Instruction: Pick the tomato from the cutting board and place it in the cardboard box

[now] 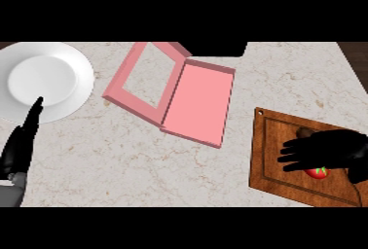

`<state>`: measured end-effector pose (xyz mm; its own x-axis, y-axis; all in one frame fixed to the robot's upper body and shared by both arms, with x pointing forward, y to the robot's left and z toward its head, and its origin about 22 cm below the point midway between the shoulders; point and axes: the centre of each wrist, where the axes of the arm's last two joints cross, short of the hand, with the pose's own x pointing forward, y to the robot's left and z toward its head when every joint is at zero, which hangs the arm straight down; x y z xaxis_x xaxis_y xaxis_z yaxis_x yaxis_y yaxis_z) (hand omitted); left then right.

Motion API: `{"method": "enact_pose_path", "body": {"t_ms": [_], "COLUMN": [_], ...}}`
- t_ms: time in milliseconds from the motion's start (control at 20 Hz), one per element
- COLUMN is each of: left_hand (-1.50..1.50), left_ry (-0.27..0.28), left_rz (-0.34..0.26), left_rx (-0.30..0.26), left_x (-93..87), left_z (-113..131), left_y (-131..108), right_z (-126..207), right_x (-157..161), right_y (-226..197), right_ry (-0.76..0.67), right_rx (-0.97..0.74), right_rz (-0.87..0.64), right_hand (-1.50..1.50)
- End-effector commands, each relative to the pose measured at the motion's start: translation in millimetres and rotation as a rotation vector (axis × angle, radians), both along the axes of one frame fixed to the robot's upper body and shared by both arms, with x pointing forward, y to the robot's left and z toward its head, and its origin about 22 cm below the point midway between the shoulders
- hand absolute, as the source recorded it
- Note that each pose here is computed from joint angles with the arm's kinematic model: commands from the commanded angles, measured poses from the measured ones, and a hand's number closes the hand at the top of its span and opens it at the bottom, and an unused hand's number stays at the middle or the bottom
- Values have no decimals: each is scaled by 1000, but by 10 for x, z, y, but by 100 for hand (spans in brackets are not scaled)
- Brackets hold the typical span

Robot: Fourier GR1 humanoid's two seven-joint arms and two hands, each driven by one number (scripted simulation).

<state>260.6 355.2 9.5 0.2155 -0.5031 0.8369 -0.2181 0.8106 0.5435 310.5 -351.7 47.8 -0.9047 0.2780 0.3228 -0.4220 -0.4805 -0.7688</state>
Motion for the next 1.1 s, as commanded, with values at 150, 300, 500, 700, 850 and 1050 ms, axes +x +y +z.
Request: {"method": "enact_pose_path", "body": {"t_ms": [150, 300, 500, 700, 850, 1050], "left_hand": [0, 0, 0, 0, 0, 0], "left_ry": [-15, 6, 0, -11, -17, -15], "left_rz": [4, 12, 1, -31, -35, -48], "left_rx": [-13, 3, 7, -5, -11, 2], "left_x": [46, 1, 29, 50, 103, 126], "left_z": [98, -35, -60, 75, 47, 77], "left_y": [-45, 21, -70, 54, -117, -87], "right_z": [-144, -246, -302, 76, 333, 490], "right_x": [68, 60, 36, 493, 687, 909], "right_y": [157, 303, 635, 18, -254, -177], "right_ry": [-38, -63, -123, -219, -287, -467], "right_rx": [180, 239, 317, 290, 301, 340], "right_rz": [60, 41, 46, -479, -754, -836], "right_hand": [150, 150, 150, 150, 150, 150]}}
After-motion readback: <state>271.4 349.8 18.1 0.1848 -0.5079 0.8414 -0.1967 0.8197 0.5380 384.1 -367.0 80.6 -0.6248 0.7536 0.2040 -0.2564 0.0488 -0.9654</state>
